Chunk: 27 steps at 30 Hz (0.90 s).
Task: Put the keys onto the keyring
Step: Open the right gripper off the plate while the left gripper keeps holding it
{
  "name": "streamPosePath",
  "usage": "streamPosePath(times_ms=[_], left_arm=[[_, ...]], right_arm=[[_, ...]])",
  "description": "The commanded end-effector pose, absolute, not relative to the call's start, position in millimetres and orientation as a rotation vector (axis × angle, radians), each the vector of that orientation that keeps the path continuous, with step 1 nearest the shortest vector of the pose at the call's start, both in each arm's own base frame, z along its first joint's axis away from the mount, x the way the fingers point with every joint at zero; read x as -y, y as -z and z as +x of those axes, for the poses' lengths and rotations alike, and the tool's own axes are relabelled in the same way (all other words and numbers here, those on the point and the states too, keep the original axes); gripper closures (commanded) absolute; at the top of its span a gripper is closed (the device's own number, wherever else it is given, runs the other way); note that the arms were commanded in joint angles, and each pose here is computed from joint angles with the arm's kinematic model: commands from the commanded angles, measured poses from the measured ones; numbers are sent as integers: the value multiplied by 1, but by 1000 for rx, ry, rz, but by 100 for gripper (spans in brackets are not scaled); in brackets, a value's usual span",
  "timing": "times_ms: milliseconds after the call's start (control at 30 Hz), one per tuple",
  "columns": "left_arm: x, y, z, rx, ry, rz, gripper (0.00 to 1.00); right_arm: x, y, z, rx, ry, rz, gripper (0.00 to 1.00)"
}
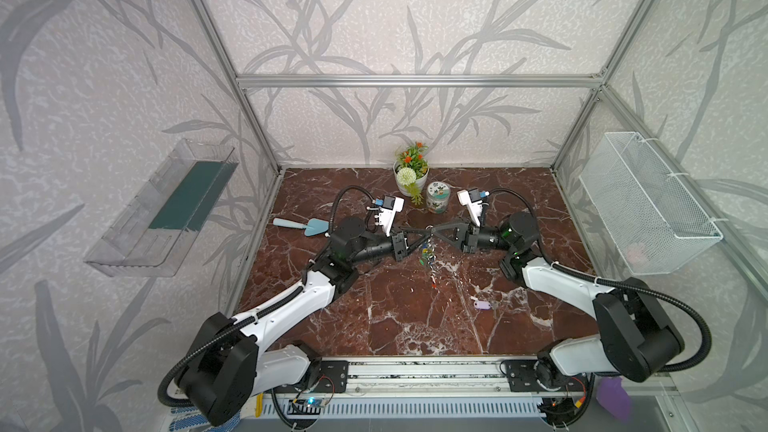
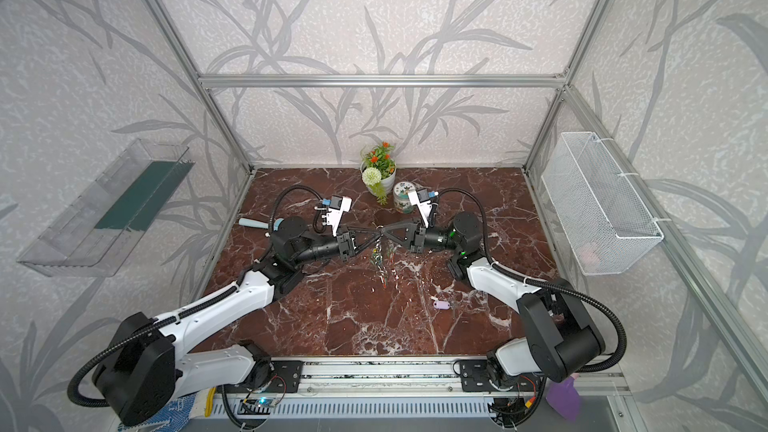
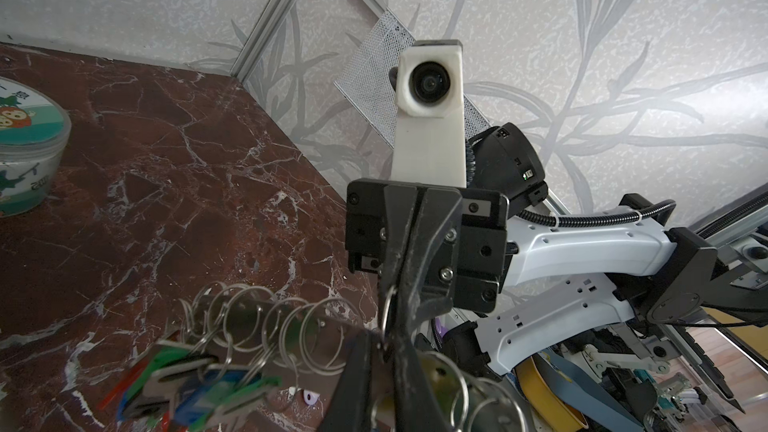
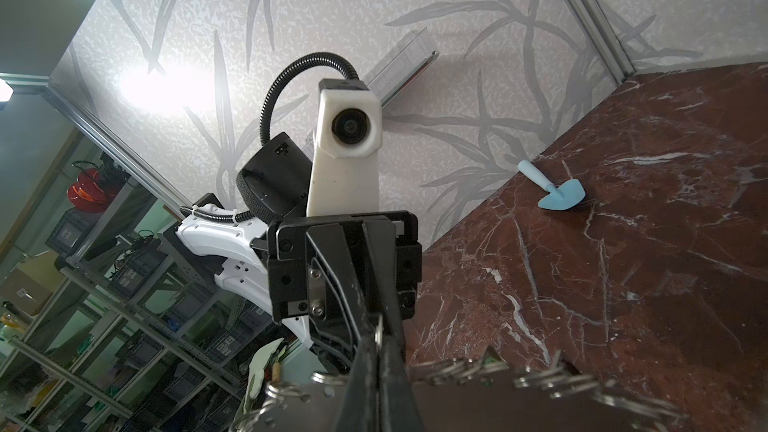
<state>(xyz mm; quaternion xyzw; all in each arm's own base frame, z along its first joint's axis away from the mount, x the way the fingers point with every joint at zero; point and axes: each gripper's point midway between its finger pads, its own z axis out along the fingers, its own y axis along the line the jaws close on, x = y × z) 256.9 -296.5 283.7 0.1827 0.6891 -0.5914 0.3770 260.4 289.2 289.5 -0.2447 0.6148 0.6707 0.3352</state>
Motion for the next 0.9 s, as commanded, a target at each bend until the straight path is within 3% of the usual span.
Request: streamPosePath(times_ms=[0,167,400,600,867], left_arm=[[301,-299,254,-1704,1542,497,85],[301,-299,255,-1700,1542,493,87],[298,-298,257,-1705,1506,480,100],[291,-299,257,-1688,1381,528,100],[283,-297,252,-1713,1277,590,100]], right_arm=[[-289,-306,258,-1513,-1734,-677,100],[-290,-305,258,-1516,-1738,-681,100],[-290,-305,258,-1516,-1740,-685,100],[-289,-309,256,-1511,-1744,-696,100],[-276,-313,264,-1534,-1692,-654,69]])
